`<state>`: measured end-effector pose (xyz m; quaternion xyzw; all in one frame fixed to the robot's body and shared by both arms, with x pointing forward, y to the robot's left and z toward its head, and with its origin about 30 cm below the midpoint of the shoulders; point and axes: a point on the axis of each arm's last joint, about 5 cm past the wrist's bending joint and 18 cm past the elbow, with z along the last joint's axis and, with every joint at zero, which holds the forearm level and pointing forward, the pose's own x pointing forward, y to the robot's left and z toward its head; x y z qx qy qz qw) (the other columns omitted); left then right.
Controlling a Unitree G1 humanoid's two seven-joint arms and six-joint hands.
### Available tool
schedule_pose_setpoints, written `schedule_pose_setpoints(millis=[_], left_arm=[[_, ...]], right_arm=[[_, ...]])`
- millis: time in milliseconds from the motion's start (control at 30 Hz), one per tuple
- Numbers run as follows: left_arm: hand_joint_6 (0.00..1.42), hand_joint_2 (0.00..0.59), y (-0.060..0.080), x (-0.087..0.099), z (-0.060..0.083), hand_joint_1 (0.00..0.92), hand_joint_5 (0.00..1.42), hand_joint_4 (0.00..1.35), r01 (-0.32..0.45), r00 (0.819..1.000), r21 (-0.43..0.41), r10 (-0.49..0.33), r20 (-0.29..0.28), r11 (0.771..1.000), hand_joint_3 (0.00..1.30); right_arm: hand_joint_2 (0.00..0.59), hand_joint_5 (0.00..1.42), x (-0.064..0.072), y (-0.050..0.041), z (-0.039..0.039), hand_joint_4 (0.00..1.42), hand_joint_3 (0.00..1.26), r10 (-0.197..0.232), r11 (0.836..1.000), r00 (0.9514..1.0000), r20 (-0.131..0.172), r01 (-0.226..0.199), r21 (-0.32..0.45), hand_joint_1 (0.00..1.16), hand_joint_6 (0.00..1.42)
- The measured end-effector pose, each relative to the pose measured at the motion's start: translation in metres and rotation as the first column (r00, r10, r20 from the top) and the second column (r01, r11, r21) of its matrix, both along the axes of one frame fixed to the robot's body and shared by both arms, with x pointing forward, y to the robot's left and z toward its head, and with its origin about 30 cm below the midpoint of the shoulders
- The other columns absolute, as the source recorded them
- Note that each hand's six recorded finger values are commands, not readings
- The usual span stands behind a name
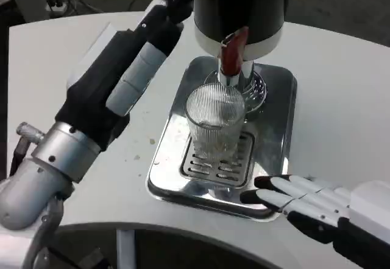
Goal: Grasp the cup under the faucet to collect the drink, then remove the cup.
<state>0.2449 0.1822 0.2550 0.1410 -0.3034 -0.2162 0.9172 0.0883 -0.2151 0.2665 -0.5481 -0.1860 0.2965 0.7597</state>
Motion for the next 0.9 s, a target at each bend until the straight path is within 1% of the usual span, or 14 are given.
schedule_pose_setpoints(millis=[33, 100, 167, 233, 333, 400, 633, 733, 833, 900], left_arm=[[0.0, 0.074, -0.001, 0.001, 0.001, 0.0, 0.0, 0.0, 0.006, 1.0, 0.002, -0.006, 0.004, 1.0, 0.0], [0.0, 0.074, -0.009, 0.005, 0.005, 0.0, 0.0, 0.0, 0.046, 0.999, 0.012, -0.046, 0.005, 0.999, 0.0], [0.0, 0.074, -0.016, 0.009, 0.006, 0.0, 0.0, 0.0, 0.079, 0.997, 0.017, -0.079, -0.009, 0.997, 0.0], [0.0, 0.075, -0.019, 0.01, 0.006, 0.0, 0.0, 0.0, 0.092, 0.996, 0.021, -0.092, -0.014, 0.996, 0.0], [0.0, 0.075, -0.03, 0.011, 0.003, 0.0, 0.0, 0.0, 0.144, 0.989, 0.04, -0.142, -0.042, 0.989, 0.0], [0.0, 0.078, -0.033, 0.011, 0.003, 0.0, 0.0, 0.0, 0.155, 0.987, 0.041, -0.153, -0.048, 0.987, 0.0], [0.0, 0.082, -0.037, 0.012, 0.005, 0.0, 0.0, 0.0, 0.176, 0.983, 0.049, -0.173, -0.061, 0.983, 0.0], [0.0, 0.084, -0.037, 0.012, 0.006, 0.0, 0.0, 0.0, 0.182, 0.982, 0.056, -0.179, -0.066, 0.982, 0.0], [0.0, 0.087, -0.034, 0.012, 0.009, 0.0, 0.0, 0.0, 0.19, 0.98, 0.089, -0.184, -0.071, 0.978, 0.0], [0.0, 0.089, -0.03, 0.01, 0.014, 0.0, 0.0, 0.0, 0.196, 0.979, 0.139, -0.187, -0.076, 0.971, 0.0]], right_arm=[[0.458, 0.0, 0.0, -0.0001, -0.0001, 0.0, 0.08, 0.0, 1.0, 1.0, 0.0, 0.0, 0.001, 0.5, 0.0], [0.458, 0.0, -0.001, -0.0008, -0.0008, 0.0, 0.08, -0.006, 1.0, 1.0, -0.002, 0.006, 0.004, 0.5, 0.0], [0.458, 0.0, -0.003, -0.0013, -0.0014, 0.0, 0.08, -0.011, 1.0, 0.9999, -0.002, 0.011, 0.009, 0.5, 0.0], [0.458, 0.0, -0.003, -0.0016, -0.0015, 0.0, 0.08, -0.012, 1.0, 0.9999, 0.001, 0.012, 0.01, 0.5, 0.0], [0.458, 0.0, -0.004, -0.0023, -0.0012, 0.0, 0.08, -0.016, 1.0, 0.9999, 0.005, 0.016, 0.008, 0.5, 0.0], [0.458, 0.0, -0.005, -0.0027, -0.0013, 0.0, 0.08, -0.019, 1.0, 0.9998, 0.003, 0.019, 0.006, 0.5, 0.0], [0.458, 0.0, -0.005, -0.0028, -0.0015, 0.0, 0.08, -0.019, 1.0, 0.9998, 0.001, 0.019, 0.006, 0.5, 0.0], [0.458, 0.0, -0.005, -0.0027, -0.0015, 0.0, 0.08, -0.018, 1.0, 0.9998, 0.002, 0.018, 0.006, 0.5, 0.0], [0.458, 0.0, -0.005, -0.0027, -0.0014, 0.0, 0.08, -0.018, 1.0, 0.9998, 0.003, 0.018, 0.006, 0.5, 0.0], [0.458, 0.0, -0.005, -0.0027, -0.0014, 0.0, 0.08, -0.018, 1.0, 0.9998, 0.003, 0.018, 0.007, 0.5, 0.0]])
